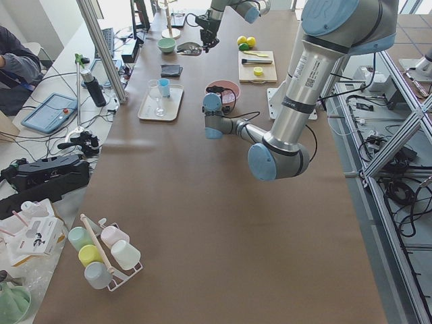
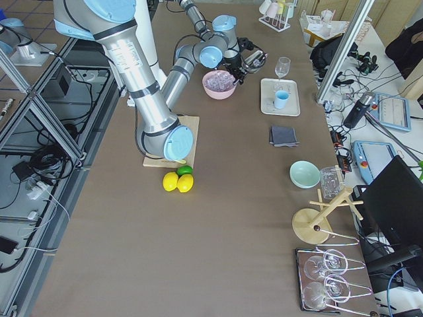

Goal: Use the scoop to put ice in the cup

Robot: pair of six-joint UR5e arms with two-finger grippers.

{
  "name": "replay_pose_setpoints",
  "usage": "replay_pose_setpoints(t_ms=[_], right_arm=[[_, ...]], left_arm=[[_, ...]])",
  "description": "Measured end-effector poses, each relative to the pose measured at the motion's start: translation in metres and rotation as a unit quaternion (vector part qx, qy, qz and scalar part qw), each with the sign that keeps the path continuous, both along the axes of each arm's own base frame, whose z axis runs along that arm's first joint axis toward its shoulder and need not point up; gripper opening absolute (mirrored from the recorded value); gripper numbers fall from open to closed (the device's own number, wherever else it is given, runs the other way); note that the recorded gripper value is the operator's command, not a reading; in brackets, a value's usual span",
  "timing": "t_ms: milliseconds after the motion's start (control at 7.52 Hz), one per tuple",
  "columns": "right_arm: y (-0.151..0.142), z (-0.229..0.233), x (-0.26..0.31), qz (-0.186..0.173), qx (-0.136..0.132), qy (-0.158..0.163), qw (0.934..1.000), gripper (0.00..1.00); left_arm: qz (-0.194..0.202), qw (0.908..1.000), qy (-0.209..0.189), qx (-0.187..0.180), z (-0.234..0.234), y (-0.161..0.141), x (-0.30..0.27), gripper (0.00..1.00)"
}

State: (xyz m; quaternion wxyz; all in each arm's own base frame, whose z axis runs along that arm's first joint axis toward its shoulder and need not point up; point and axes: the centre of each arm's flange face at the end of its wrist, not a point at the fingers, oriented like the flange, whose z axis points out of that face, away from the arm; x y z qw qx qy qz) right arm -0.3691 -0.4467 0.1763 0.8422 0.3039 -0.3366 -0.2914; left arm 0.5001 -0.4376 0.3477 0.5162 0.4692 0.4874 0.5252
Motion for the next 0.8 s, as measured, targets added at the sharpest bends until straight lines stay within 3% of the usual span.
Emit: replay_pose_setpoints(t_ms=[266, 532, 798], right_arm=[[-0.008, -0.004, 0.009, 0.03, -0.009, -0.041, 0.9987, 0.0], [-0.012, 0.0, 0.007, 0.029, -0.021, -0.043, 0.9984, 0.0], [-0.024, 0.006, 0.016, 0.022, -0.061, -0.027, 0.9975, 0.0]], left_arm=[[-0.011, 0.9999, -0.002, -0.002, 0.012, 0.009, -0.03, 0.98], [-0.037, 0.9987, -0.028, -0.02, 0.016, -0.006, -0.064, 0.98], [-0.054, 0.9936, -0.08, -0.059, 0.011, -0.012, -0.09, 0.98]])
